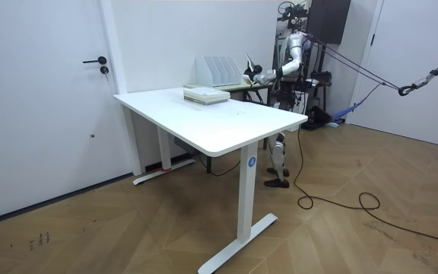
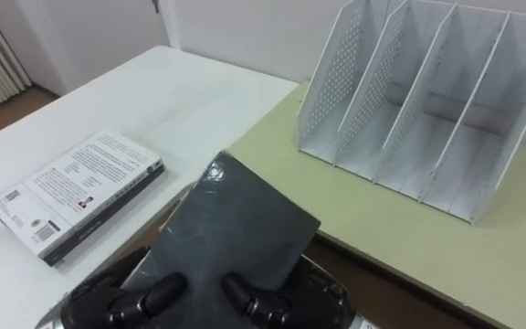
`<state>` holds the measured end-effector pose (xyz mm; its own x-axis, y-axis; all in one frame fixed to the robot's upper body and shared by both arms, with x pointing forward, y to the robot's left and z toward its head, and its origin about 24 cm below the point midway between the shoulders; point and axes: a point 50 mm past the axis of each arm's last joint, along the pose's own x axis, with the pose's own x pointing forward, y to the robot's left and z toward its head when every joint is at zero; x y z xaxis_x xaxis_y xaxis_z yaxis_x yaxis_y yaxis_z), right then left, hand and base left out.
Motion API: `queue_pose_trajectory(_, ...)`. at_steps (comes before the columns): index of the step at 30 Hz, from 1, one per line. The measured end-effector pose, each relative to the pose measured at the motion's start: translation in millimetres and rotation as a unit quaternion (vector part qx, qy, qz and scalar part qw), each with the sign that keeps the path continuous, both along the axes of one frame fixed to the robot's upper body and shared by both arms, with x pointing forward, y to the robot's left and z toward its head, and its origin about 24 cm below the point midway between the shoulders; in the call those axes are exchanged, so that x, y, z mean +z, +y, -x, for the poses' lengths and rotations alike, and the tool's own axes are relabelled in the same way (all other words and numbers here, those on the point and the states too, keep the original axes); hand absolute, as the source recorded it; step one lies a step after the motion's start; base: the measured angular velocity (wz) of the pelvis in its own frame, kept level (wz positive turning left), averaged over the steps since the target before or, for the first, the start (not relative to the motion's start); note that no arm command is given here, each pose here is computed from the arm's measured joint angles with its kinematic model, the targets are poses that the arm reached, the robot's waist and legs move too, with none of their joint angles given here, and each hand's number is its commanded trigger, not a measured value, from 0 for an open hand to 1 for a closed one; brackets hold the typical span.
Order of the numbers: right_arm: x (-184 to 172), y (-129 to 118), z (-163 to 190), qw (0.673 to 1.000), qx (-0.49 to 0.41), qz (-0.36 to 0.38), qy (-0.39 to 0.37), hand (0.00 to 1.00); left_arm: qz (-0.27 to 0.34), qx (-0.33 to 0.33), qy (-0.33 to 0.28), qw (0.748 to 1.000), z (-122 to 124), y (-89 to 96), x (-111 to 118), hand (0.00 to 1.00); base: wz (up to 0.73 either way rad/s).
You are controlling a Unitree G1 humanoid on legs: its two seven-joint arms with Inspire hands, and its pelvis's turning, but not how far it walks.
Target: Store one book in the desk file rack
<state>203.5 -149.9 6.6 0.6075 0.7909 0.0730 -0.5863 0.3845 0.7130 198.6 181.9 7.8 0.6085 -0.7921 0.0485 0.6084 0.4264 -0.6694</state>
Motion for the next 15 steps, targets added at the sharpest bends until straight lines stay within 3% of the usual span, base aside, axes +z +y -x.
queue_pose_trajectory(5, 4, -10, -7, 0.999, -0.043, 0.015, -0.009, 1.0, -0.012, 0.024, 0.007, 1.0, 0, 5.4, -5, 0.0, 0.0)
queue_pose_trajectory(13, 4, -22, -16, 0.989, -0.124, 0.074, -0.007, 1.0, -0.105, 0.054, 0.062, 0.991, 16, 7.2, -38, 0.0, 0.0)
queue_pose_trajectory(15, 4, -24, -19, 0.985, -0.149, 0.085, 0.0, 1.0, -0.155, 0.066, 0.093, 0.981, 21, 12.9, -54, 0.0, 0.0)
